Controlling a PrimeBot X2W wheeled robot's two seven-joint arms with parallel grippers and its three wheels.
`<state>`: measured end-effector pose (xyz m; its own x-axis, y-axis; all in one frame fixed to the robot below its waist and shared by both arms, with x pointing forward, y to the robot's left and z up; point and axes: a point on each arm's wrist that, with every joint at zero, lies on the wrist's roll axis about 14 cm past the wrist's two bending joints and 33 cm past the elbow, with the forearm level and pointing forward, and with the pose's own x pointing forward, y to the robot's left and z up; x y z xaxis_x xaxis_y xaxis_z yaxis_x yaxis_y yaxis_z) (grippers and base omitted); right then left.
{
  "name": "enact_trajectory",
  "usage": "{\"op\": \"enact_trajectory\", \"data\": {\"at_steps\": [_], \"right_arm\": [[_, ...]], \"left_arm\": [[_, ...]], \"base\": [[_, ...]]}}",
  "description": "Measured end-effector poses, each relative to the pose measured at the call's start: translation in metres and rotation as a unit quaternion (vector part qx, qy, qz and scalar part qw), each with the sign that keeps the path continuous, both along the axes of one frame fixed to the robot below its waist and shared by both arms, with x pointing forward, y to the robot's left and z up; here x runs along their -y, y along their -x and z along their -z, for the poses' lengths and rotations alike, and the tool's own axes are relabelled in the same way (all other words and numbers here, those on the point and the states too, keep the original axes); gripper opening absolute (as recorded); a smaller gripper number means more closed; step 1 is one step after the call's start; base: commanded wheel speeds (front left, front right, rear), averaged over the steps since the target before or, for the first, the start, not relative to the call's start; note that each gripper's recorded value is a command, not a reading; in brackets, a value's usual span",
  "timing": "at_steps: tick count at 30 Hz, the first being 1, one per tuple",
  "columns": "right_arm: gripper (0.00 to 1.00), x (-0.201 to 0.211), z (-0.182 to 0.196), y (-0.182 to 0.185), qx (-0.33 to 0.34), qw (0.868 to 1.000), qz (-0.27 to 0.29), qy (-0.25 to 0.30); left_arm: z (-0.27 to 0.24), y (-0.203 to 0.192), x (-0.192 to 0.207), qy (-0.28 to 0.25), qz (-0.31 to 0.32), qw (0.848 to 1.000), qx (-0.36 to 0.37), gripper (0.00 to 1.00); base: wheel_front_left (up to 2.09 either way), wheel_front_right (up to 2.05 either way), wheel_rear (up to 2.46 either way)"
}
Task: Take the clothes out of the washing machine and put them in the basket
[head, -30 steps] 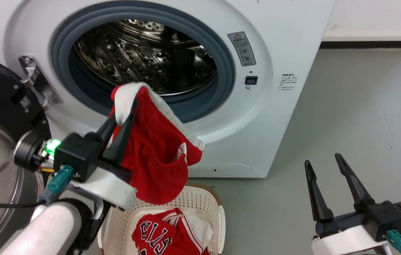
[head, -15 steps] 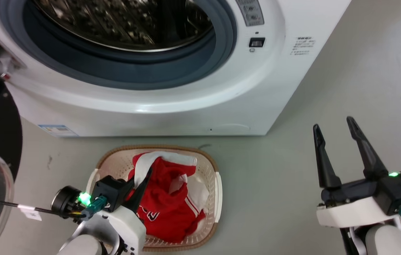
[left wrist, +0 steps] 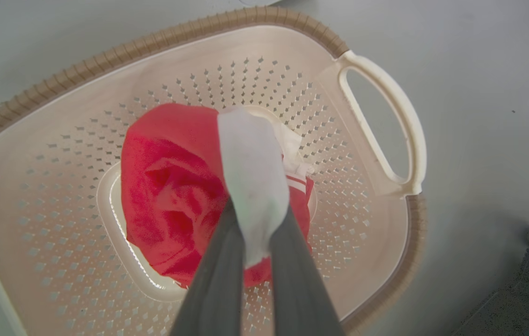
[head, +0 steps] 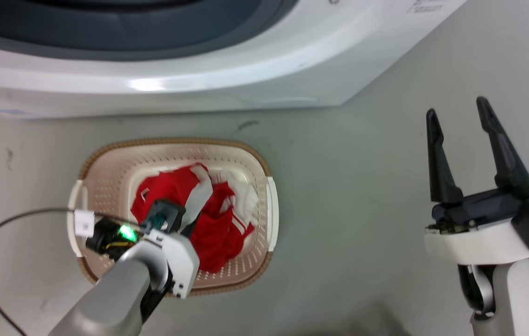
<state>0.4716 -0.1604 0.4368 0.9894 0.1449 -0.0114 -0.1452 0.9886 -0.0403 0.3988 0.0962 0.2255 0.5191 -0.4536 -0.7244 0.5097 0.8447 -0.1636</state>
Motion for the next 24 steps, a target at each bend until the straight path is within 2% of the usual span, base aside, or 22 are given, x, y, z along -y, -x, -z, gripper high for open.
{"op": "enact_trajectory", "data": {"at_steps": [9,12,21,22,23,24], "right_arm": [[1.0,0.012,0.041,-0.014,-0.035,0.999,0.013,0.007],[1.0,0.018,0.055,-0.015,-0.05,0.998,0.021,0.01],[1.0,0.028,0.066,-0.015,-0.062,0.997,0.032,0.015],[1.0,0.027,0.066,-0.015,-0.062,0.997,0.032,0.014],[1.0,0.027,0.065,-0.015,-0.061,0.998,0.032,0.013],[1.0,0.027,0.064,-0.015,-0.06,0.998,0.032,0.013]], "left_arm": [[0.073,0.007,0.0,-0.056,0.045,0.993,-0.091,0.0],[0.096,0.021,-0.003,-0.082,0.069,0.986,-0.128,0.0],[0.121,0.045,-0.011,-0.111,0.075,0.972,-0.192,0.0],[0.121,0.046,-0.012,-0.113,0.073,0.971,-0.196,0.05],[0.121,0.047,-0.012,-0.113,0.072,0.971,-0.198,0.85],[0.119,0.047,-0.011,-0.112,0.073,0.971,-0.196,1.0]], "base": [[0.0,0.0,0.0],[0.0,0.0,0.0],[0.0,0.0,0.0],[0.0,0.0,0.0],[0.0,0.0,0.0],[0.0,0.0,0.0]]}}
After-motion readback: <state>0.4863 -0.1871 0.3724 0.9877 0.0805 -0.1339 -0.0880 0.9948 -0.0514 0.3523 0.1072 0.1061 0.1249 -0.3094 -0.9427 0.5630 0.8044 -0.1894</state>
